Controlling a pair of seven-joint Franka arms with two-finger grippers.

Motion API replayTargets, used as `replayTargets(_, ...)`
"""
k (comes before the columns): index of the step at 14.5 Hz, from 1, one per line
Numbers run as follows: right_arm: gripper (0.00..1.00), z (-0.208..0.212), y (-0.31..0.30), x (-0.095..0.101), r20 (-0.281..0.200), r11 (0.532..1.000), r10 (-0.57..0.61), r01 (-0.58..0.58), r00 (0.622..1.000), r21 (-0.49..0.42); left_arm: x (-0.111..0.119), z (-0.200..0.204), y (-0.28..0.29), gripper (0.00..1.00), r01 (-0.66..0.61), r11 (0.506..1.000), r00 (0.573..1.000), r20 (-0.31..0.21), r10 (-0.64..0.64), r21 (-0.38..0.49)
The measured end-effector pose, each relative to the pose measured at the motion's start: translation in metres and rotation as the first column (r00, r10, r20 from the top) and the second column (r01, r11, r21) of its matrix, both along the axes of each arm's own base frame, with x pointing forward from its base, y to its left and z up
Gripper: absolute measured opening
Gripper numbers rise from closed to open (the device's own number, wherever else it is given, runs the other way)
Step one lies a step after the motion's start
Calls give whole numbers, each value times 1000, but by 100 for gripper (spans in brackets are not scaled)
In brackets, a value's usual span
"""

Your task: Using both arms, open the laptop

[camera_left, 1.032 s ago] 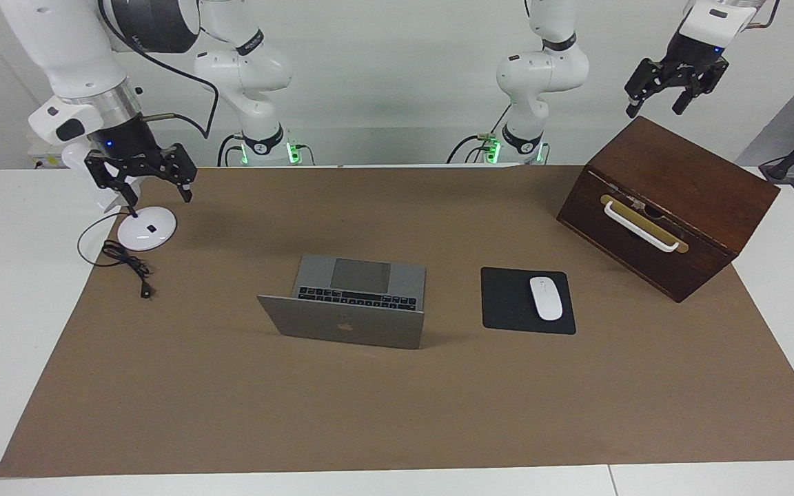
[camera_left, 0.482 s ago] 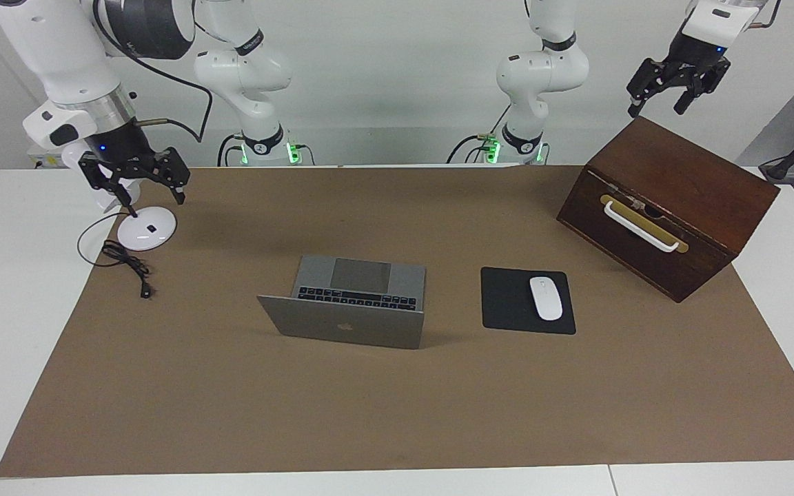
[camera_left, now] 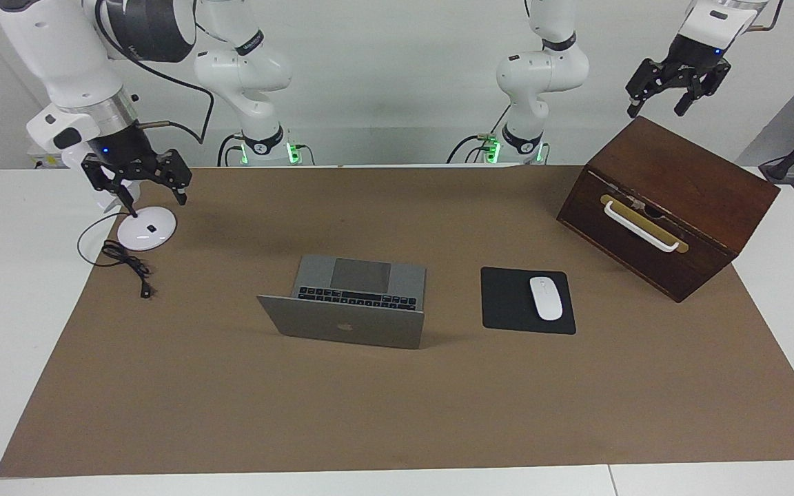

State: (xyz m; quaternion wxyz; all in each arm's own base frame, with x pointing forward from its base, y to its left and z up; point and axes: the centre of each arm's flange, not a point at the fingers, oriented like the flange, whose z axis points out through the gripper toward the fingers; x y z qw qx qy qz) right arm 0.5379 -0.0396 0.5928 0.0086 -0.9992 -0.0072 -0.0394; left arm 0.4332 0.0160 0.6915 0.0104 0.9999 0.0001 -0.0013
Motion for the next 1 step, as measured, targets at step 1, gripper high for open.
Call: replayTargets(1,100,0,0,0,-1,1000,0,0,1000,0,0,0,0,100,1,1000,1000,0,-1,0)
